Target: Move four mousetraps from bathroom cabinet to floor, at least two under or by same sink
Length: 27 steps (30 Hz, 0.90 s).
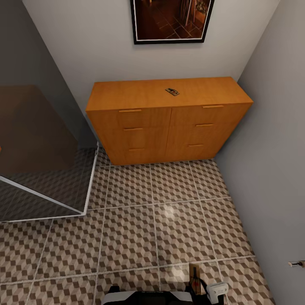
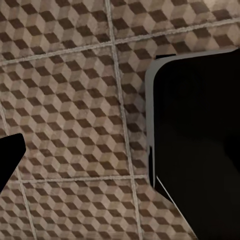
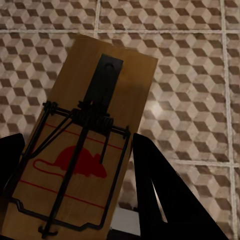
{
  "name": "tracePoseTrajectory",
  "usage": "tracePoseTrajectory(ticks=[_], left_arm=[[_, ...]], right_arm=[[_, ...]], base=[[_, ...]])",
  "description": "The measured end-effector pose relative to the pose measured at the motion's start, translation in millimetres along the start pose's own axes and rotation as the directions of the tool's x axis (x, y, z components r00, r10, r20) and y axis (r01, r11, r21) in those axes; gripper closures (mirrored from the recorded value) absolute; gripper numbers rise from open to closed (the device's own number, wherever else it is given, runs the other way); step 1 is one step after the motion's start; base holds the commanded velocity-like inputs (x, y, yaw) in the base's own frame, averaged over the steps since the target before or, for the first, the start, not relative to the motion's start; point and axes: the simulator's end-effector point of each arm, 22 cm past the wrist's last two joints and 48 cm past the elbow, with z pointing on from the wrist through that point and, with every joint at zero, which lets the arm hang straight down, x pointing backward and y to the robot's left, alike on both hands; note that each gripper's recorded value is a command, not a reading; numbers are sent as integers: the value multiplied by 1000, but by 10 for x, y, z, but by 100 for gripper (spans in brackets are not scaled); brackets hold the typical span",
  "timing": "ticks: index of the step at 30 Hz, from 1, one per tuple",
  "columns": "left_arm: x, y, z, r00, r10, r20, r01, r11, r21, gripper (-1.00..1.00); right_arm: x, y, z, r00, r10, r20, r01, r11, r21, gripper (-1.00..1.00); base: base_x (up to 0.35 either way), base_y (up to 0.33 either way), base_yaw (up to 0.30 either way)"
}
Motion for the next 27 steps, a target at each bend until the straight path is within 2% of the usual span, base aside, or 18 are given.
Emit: tracePoseTrajectory(ticks=[11, 20, 21, 22, 27], left_arm=[[276, -9, -227, 1000, -2, -1, 2, 1000, 6, -100], [490, -11, -425, 1000, -2, -2, 2, 1000, 13, -100], [571, -9, -656, 998, -13, 61, 12, 1000, 21, -100], [642, -3, -711, 999, -14, 52, 13, 1000, 19, -100], [635, -4, -706, 998, -14, 53, 13, 1000, 20, -100]], right_arm=[[133, 5, -3, 998, 5, -60, -5, 1000, 0, 100], [136, 8, -3, 998, 6, -62, -6, 1000, 1, 100], [136, 7, -2, 998, 7, -62, -7, 1000, 1, 100], [136, 9, -3, 998, 6, -62, -6, 1000, 1, 100], [136, 7, -3, 998, 6, -62, -6, 1000, 1, 100]], base=[[0, 0, 0], [0, 0, 0], [0, 0, 0], [0, 0, 0], [0, 0, 0]])
